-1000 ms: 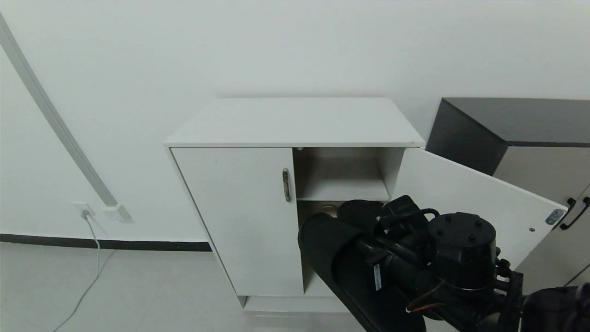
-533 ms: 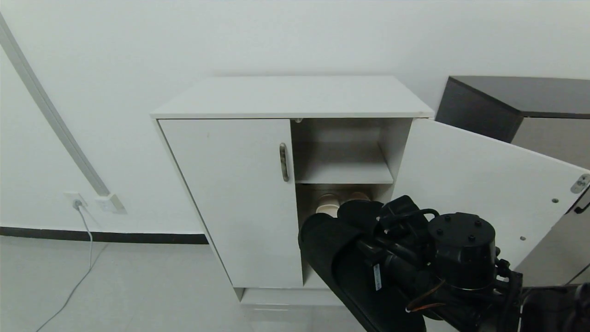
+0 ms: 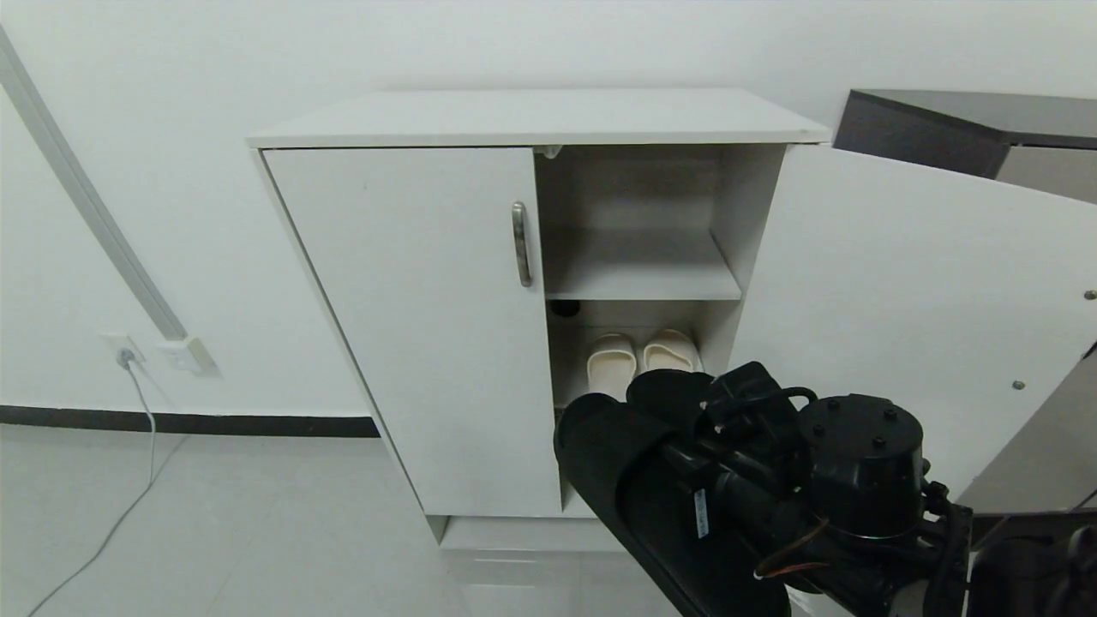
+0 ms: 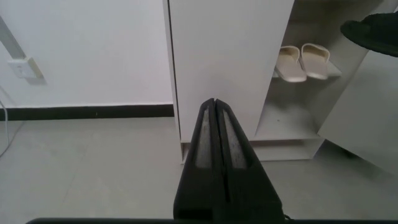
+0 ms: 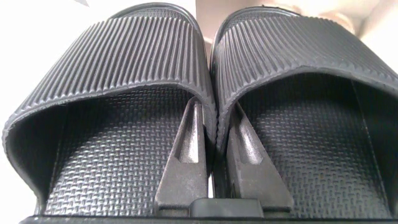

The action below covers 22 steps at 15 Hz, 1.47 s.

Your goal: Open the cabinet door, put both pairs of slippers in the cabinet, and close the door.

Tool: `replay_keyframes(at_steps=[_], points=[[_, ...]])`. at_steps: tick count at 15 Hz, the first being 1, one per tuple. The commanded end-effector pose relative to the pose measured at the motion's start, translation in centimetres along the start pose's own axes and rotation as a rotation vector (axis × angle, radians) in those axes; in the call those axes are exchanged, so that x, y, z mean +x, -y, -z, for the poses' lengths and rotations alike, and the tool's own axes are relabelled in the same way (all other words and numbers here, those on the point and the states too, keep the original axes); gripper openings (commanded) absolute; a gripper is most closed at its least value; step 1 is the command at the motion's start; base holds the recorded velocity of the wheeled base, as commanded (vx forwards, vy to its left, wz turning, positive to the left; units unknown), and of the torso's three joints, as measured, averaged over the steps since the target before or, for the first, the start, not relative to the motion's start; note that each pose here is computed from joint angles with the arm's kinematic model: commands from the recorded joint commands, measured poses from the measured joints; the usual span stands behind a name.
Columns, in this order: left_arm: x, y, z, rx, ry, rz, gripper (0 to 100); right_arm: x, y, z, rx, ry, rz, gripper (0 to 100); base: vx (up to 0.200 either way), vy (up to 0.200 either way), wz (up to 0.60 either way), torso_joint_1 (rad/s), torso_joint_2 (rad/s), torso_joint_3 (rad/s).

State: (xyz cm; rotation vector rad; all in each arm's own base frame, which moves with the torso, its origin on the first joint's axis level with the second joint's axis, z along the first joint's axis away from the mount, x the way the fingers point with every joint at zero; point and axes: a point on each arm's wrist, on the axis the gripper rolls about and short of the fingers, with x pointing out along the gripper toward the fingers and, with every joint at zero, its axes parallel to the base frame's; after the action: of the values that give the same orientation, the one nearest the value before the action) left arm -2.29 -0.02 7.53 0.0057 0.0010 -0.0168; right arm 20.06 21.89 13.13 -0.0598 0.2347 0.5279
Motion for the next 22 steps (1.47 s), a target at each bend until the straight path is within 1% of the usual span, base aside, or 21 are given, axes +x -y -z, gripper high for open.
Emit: replay_keyframes(at_steps=[1, 4, 7, 8, 9, 10, 11, 12, 13, 14, 16, 17, 18, 19, 20, 22], points=[[0.0, 0.0, 0.0, 0.000, -0.002, 0.000, 0, 0.0, 0.1, 0.1, 0.000, -0.001, 0.002, 0, 0.000, 0.000, 0.00, -0.036, 0.44, 0.388], [0.0, 0.0, 0.0, 0.000, -0.002, 0.000, 0, 0.0, 0.1, 0.2, -0.003, -0.007, 0.004, 0, 0.000, 0.000, 0.00, -0.020, 0.39, 0.364], [0.0, 0.0, 0.0, 0.000, 0.000, 0.000, 0, 0.0, 0.2, 0.2, -0.004, -0.007, 0.005, 0, 0.000, 0.000, 0.00, 0.001, 0.11, 0.107], [0.0, 0.0, 0.0, 0.000, 0.000, 0.000, 0, 0.2, 0.2, 0.6, -0.012, -0.022, 0.008, 0, 0.000, 0.000, 0.00, 0.000, 0.00, 0.000], [0.0, 0.0, 0.0, 0.000, -0.002, 0.000, 0, 0.5, 0.1, 0.6, -0.010, -0.012, 0.014, 0, 0.000, 0.000, 0.00, 0.000, 0.00, 0.000], [0.0, 0.0, 0.0, 0.002, -0.002, 0.000, 0, 1.0, -0.2, 0.1, -0.014, 0.008, 0.069, 0, 0.000, 0.000, 0.00, 0.000, 0.00, 0.000], [0.0, 0.0, 0.0, 0.002, -0.002, 0.000, 0, 2.4, -0.8, -0.3, -0.013, 0.006, 0.133, 0, 0.000, 0.000, 0.00, 0.000, 0.00, 0.000], [0.0, 0.0, 0.0, 0.002, 0.000, 0.000, 0, 3.4, -1.4, -0.6, -0.005, -0.021, 0.183, 0, 0.000, 0.000, 0.00, 0.000, 0.00, 0.000], [0.0, 0.0, 0.0, 0.002, -0.002, 0.000, 0, 4.3, -2.3, -1.6, 0.034, -0.053, 0.216, 0, 0.000, 0.000, 0.00, 0.000, 0.00, 0.000], [0.0, 0.0, 0.0, 0.002, -0.002, 0.000, 0, 5.0, -2.7, -3.2, 0.085, -0.074, 0.269, 0, 0.000, 0.000, 0.00, 0.000, 0.00, 0.000], [0.0, 0.0, 0.0, 0.002, -0.002, 0.002, 0, 6.2, -3.6, -6.9, 0.144, -0.083, 0.400, 0, 0.000, 0.000, 0.00, 0.000, 0.00, 0.000], [0.0, 0.0, 0.0, 0.002, -0.002, 0.000, 0, 6.7, -3.8, -8.5, 0.164, -0.054, 0.445, 0, 0.000, 0.000, 0.00, 0.000, 0.00, 0.000], [0.0, 0.0, 0.0, 0.002, -0.002, 0.000, 0, 7.2, -4.0, -10.0, 0.184, -0.005, 0.478, 0, 0.000, 0.000, 0.00, 0.000, 0.00, 0.000], [0.0, 0.0, 0.0, 0.002, -0.002, 0.000, 0, 7.3, -4.0, -11.6, 0.204, 0.038, 0.492, 0, 0.000, 0.000, 0.00, 0.000, 0.00, 0.000], [0.0, 0.0, 0.0, 0.002, -0.002, 0.000, 0, 7.1, -4.0, -12.3, 0.198, 0.040, 0.492, 0, 0.000, 0.000, 0.00, 0.000, 0.00, 0.000], [0.0, 0.0, 0.0, 0.002, -0.002, 0.000, 0, 7.0, -3.9, -12.7, 0.193, 0.033, 0.498, 0, 0.000, 0.000, 0.00, 0.000, 0.00, 0.000]])
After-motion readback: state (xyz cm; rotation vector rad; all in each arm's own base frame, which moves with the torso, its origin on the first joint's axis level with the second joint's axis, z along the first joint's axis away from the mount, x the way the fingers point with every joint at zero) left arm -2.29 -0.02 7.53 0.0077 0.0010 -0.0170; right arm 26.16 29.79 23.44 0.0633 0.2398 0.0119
